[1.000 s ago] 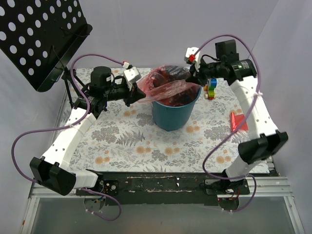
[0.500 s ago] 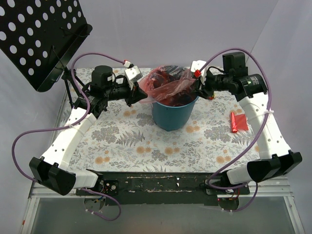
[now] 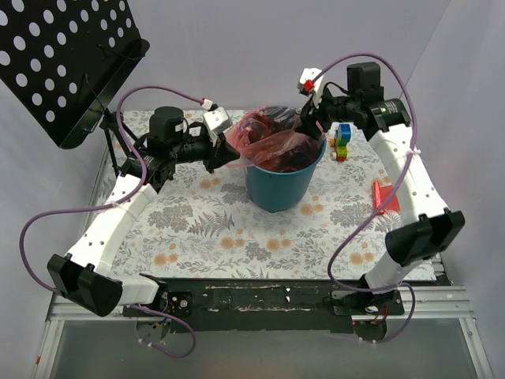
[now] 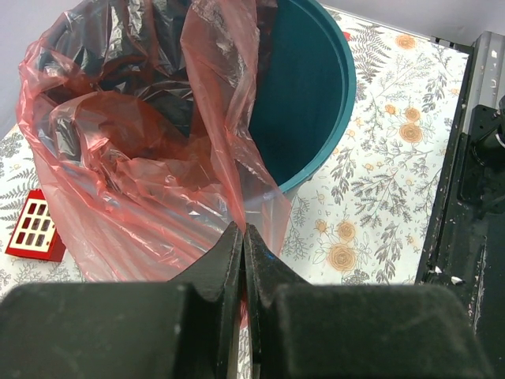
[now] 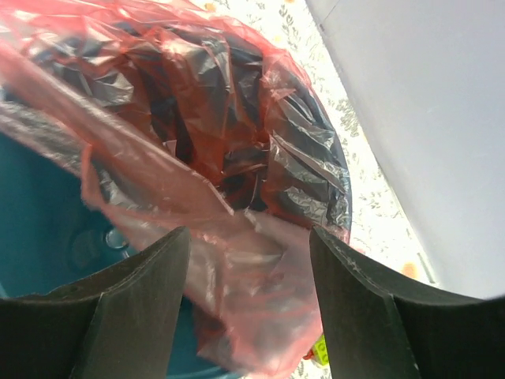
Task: Put the trash bags into the trash bin
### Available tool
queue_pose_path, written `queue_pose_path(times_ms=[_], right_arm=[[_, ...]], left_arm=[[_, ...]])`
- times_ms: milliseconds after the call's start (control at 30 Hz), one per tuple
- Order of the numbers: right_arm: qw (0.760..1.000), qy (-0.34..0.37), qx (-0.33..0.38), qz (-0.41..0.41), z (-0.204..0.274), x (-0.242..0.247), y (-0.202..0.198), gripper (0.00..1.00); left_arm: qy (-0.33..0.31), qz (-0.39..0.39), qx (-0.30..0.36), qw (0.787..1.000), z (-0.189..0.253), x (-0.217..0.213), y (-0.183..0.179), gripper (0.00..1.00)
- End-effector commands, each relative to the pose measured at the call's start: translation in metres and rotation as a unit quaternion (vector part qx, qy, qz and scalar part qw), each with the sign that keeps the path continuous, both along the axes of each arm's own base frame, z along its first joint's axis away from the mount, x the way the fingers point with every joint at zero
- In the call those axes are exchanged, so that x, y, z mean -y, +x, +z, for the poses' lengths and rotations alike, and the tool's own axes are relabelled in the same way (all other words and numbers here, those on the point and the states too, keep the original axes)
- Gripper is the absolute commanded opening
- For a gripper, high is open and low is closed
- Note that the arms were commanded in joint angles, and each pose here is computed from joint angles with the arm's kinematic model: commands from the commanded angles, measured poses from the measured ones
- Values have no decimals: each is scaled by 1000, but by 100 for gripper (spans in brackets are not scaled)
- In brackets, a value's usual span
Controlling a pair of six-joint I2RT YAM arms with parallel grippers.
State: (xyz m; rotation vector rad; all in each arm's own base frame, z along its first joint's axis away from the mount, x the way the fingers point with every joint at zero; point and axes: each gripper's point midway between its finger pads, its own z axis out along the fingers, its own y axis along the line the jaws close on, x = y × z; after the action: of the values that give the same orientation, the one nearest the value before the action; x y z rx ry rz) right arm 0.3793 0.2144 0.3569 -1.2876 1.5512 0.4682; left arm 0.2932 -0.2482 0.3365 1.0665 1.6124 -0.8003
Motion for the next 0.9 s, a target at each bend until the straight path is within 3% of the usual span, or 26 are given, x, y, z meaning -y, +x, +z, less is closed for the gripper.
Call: queue_pose_path(times_ms=[0, 33, 100, 167, 200, 400, 500, 667, 867], right_arm=[[997, 5, -73, -5, -16, -8, 14, 69], [996, 6, -87, -2, -18, -9, 14, 65], [995, 9, -97, 2, -21, -10, 13, 47], [996, 11, -93, 0, -21, -8, 11, 15], [996, 11, -90, 0, -19, -7, 8, 4], [999, 31, -31, -14, 25, 15, -39, 1], [999, 39, -7, -36, 20, 29, -70, 1], [997, 23, -44, -60, -33, 47, -108, 1], [994, 23, -50, -98, -87, 57, -112, 1]], left_arm=[[-5, 4, 26, 1000, 15, -4, -6, 0], [-4, 5, 28, 1000, 15, -4, -5, 0], [-3, 5, 27, 1000, 14, -4, -5, 0], [-3, 8, 28, 1000, 13, -5, -6, 0], [-3, 11, 29, 1000, 14, -6, -6, 0], [-6, 21, 5, 1000, 13, -8, -11, 0], [-8, 17, -19, 1000, 3, -5, -15, 0], [-7, 5, -56, 998, -20, 5, -15, 0], [18, 11, -87, 996, -53, 5, -16, 0]])
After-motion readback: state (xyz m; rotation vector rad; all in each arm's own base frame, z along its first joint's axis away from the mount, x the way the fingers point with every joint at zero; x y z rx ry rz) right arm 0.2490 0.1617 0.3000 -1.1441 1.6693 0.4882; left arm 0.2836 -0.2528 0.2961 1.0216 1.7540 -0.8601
